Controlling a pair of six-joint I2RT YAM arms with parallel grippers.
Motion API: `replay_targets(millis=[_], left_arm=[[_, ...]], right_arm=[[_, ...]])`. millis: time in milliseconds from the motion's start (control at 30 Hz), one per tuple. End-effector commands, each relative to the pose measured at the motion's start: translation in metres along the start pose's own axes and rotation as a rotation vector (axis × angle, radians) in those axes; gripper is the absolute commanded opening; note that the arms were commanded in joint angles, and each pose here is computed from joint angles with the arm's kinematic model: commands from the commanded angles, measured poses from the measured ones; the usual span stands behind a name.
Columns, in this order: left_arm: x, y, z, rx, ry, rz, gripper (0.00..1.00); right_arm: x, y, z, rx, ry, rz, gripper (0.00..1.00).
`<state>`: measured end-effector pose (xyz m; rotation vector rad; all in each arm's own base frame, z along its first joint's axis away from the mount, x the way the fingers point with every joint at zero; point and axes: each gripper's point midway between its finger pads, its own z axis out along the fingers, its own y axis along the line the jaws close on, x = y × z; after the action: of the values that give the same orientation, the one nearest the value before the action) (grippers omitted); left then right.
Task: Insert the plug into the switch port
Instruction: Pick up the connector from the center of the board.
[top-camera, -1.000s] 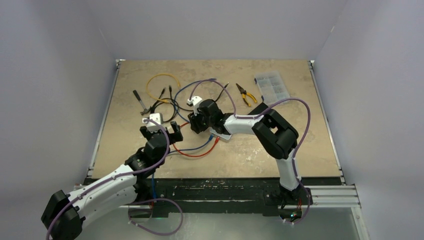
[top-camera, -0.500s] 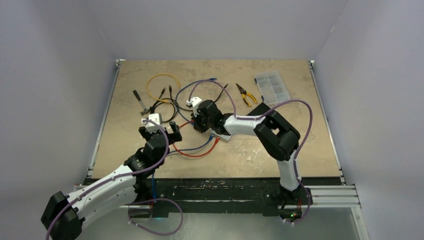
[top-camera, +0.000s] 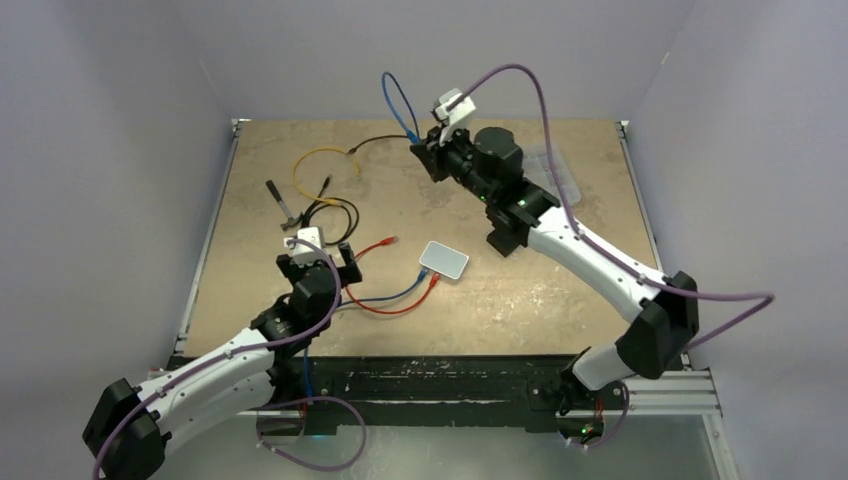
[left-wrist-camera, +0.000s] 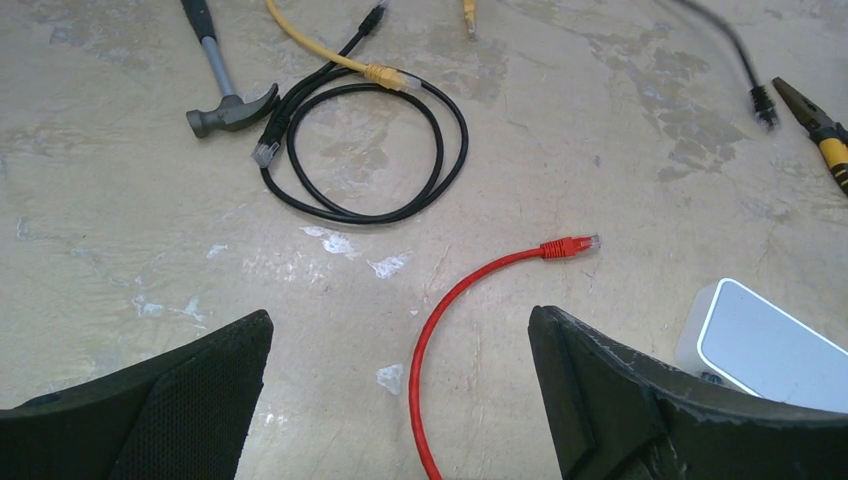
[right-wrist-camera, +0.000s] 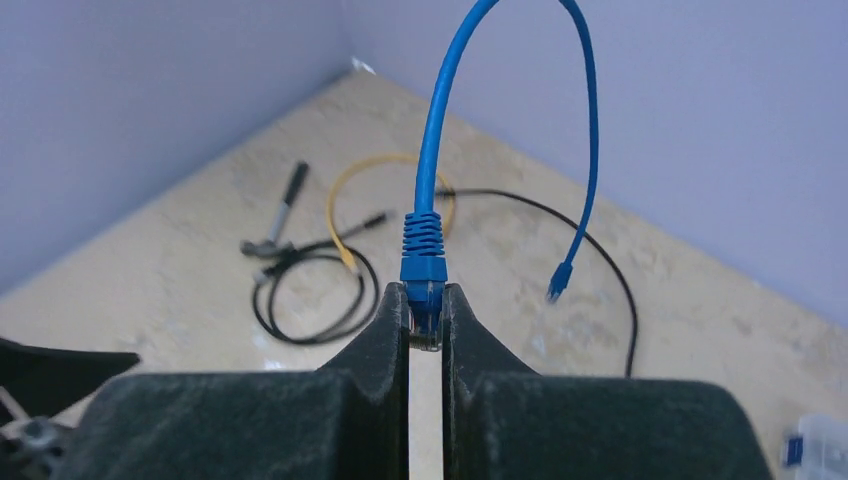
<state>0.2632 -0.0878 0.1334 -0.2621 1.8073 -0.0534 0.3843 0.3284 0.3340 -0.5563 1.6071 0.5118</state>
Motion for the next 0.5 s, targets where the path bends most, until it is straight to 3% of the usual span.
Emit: replay_targets(millis=[0, 167, 467], left_arm=[[-0.006, 0.001, 0.003, -0.018, -0.02, 0.004, 0.98], [-0.004, 0.0, 0.003, -0.01, -0.015, 0.013, 0.98], [-0.006, -0.016, 0.0, 0.097, -0.022, 0.03, 0.97]], right_arm=[[0.008, 0.016, -0.003, -0.132, -0.004, 0.03, 0.0], [0.077, 0.042, -0.006, -0.274, 0.121, 0.064, 0.0], [0.122, 0.059, -0.038, -0.384, 0.201, 0.08, 0.0]])
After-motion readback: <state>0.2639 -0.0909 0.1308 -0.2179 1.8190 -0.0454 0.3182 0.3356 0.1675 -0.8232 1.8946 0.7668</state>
